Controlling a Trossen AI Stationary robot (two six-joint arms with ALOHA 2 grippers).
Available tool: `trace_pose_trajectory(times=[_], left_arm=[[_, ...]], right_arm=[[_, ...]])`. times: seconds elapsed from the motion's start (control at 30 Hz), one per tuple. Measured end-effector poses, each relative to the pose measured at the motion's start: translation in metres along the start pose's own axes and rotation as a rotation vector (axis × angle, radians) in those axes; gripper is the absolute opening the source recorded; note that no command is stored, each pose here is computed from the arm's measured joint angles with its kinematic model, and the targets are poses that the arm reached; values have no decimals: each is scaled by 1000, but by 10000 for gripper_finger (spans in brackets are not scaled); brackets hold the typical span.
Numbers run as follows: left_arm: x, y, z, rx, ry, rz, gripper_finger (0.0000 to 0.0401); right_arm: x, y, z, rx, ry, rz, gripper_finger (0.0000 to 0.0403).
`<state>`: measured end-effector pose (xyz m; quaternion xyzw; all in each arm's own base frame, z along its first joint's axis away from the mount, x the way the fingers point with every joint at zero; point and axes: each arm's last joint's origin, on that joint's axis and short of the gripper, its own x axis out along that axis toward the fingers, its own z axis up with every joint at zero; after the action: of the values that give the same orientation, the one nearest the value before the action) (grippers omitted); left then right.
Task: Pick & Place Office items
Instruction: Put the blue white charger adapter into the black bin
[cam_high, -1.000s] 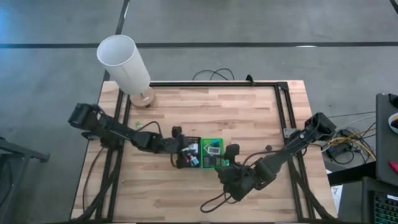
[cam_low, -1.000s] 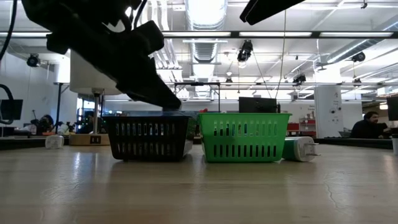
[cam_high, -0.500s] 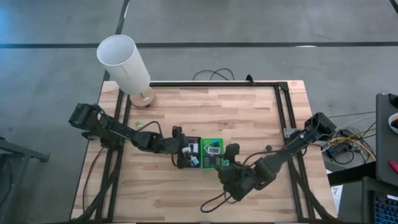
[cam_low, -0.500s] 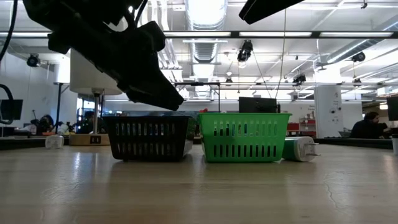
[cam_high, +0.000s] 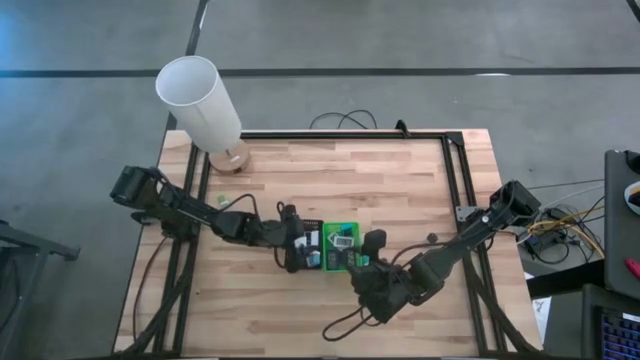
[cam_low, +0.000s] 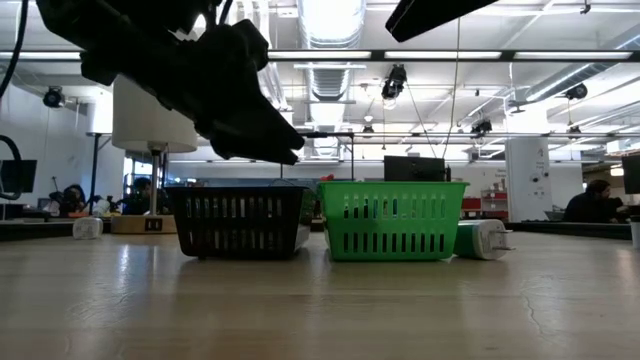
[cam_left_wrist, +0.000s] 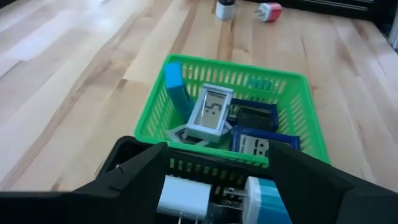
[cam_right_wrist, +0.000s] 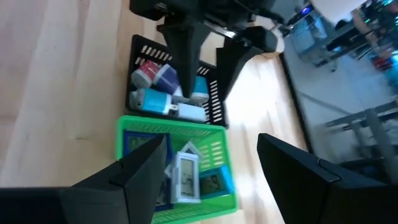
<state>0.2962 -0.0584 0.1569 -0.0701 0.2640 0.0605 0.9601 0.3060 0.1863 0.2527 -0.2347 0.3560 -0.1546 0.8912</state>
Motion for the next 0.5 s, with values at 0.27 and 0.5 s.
trace_pose_trajectory(times=[0.27,0.5], left_arm=[[0,0,0,122,3,-3,284],[0,1,0,238,2,4,284]], right_arm=[[-40,-17,-22,-33,147,-78,249],[-118,-11,-91,237,-107,-141,249]])
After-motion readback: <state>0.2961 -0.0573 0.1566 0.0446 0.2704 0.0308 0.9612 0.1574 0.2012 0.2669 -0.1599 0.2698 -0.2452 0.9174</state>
